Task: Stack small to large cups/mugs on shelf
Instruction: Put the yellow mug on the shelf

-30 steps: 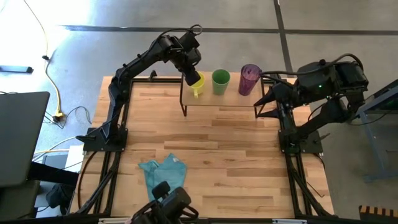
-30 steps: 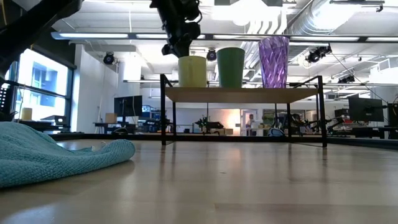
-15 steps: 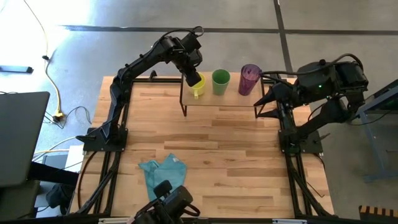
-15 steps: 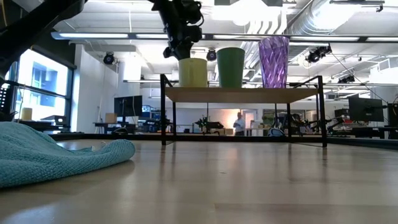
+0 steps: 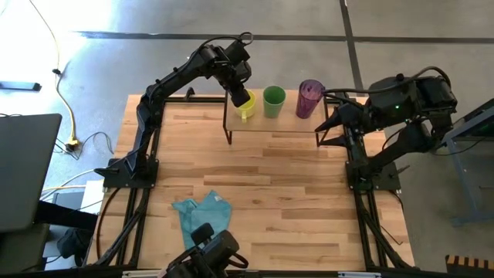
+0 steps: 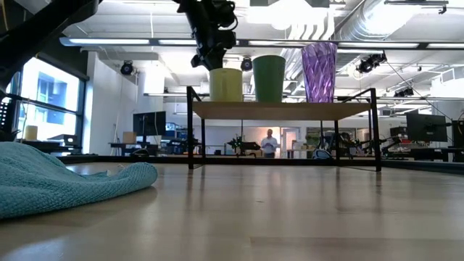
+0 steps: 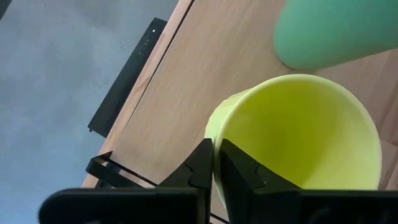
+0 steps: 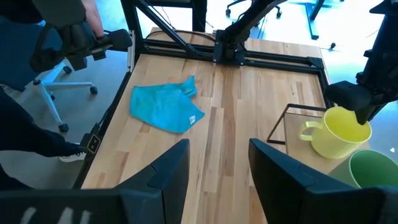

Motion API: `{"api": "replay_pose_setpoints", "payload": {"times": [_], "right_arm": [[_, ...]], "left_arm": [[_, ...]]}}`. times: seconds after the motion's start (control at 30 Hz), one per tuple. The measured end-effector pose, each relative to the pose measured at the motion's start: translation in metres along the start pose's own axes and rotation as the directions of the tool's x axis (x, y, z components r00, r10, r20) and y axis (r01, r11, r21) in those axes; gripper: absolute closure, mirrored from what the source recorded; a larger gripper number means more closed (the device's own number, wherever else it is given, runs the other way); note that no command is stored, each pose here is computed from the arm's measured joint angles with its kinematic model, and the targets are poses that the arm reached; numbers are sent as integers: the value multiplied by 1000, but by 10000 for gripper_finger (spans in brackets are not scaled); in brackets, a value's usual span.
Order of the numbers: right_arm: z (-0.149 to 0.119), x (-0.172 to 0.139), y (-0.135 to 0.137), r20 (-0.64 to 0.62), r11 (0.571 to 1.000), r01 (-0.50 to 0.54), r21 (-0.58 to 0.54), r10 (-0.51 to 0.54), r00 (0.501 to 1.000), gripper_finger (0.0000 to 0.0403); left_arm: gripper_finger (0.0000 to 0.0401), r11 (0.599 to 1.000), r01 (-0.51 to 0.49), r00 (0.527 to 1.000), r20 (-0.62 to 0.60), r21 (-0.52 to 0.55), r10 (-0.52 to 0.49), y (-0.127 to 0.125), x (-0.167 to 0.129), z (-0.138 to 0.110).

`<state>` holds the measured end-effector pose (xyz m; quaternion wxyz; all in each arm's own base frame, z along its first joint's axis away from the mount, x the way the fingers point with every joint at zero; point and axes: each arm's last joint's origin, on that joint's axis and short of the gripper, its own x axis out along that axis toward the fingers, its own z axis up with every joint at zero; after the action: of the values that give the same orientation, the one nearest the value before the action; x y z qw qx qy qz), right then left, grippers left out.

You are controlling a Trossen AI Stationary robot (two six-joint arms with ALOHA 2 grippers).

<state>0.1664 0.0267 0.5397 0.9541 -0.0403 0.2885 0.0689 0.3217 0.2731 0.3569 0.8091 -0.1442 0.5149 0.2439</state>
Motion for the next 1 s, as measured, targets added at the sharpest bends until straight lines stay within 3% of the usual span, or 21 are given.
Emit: {"api": "replay_pose_setpoints", "payload": {"times": [1.0], "right_arm": [[-2, 0, 0, -24, 1000, -1, 3, 1, 1000, 247]], "left_arm": [[377, 1000, -11, 1000, -3, 11, 11, 0, 0, 0]]}}
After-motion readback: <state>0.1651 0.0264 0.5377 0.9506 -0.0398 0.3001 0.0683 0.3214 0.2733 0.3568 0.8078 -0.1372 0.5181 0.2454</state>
